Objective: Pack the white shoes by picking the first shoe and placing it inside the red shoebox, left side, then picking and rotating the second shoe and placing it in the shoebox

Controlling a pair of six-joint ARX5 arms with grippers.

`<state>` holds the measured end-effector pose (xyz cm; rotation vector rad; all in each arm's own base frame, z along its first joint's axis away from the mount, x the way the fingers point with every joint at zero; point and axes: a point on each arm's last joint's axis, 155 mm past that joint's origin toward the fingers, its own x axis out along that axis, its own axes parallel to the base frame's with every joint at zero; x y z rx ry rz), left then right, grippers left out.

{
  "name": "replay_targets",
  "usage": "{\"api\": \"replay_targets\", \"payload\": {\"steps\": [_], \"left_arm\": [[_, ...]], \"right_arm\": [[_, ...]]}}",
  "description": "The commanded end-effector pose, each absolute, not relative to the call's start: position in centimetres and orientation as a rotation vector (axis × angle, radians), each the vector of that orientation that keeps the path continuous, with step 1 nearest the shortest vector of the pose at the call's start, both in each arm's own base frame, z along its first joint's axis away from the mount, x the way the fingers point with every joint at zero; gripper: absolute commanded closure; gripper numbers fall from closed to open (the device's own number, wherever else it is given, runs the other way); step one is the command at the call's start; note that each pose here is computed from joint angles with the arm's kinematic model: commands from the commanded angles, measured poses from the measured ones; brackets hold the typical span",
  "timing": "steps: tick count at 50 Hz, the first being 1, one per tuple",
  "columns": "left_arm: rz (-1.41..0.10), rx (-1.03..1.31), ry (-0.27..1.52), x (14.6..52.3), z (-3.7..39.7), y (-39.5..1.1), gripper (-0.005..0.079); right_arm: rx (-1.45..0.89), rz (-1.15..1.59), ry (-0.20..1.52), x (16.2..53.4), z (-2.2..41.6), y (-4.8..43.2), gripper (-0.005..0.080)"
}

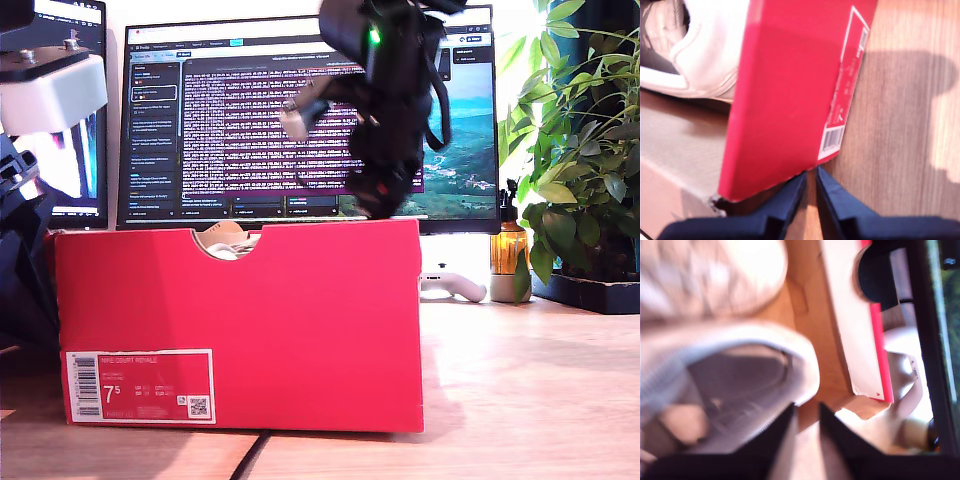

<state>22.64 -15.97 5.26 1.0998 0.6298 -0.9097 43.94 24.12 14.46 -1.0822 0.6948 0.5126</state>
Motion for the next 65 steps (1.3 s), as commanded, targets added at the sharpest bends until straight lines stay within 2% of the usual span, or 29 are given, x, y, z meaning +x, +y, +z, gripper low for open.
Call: {"api": "replay_targets", "payload": {"steps": [1, 9, 18, 30, 37, 50, 58, 65], "left_arm": [[-0.902, 1.081, 0.664, 22.4, 4.9, -15.7, 0.0700], [-0.846, 1.127, 0.726, 22.2, 4.7, -13.9, 0.0700], [-0.776, 1.023, 0.776, 21.6, 5.8, -13.2, 0.0700], [-0.849, 0.828, 0.673, 19.7, 9.1, -15.1, 0.0700], [-0.793, 0.700, 0.618, 19.7, 11.4, -15.0, 0.0700], [-0.679, 0.541, 0.500, 22.4, 14.9, -14.4, 0.0700], [-0.619, 0.324, 0.418, 25.4, 17.7, -14.1, 0.0700], [-0.595, 0.234, 0.390, 27.3, 18.6, -13.2, 0.0700]], "right_arm": [[-0.999, 0.471, 0.643, 43.6, 18.4, 24.3, 0.0752], [-0.859, 0.407, 0.735, 42.5, 18.7, 23.1, 0.0752], [-0.737, 0.318, 0.824, 42.7, 18.0, 20.2, 0.0752], [-0.627, 0.328, 0.932, 42.4, 16.5, 17.7, 0.0752], [-0.505, 0.381, 1.040, 41.0, 15.1, 16.7, 0.0752], [-0.395, 0.376, 1.119, 40.0, 13.1, 14.0, 0.0752], [-0.344, 0.315, 1.068, 40.1, 12.7, 12.3, 0.0752], [-0.327, 0.257, 1.000, 39.9, 12.9, 10.3, 0.0752]]}}
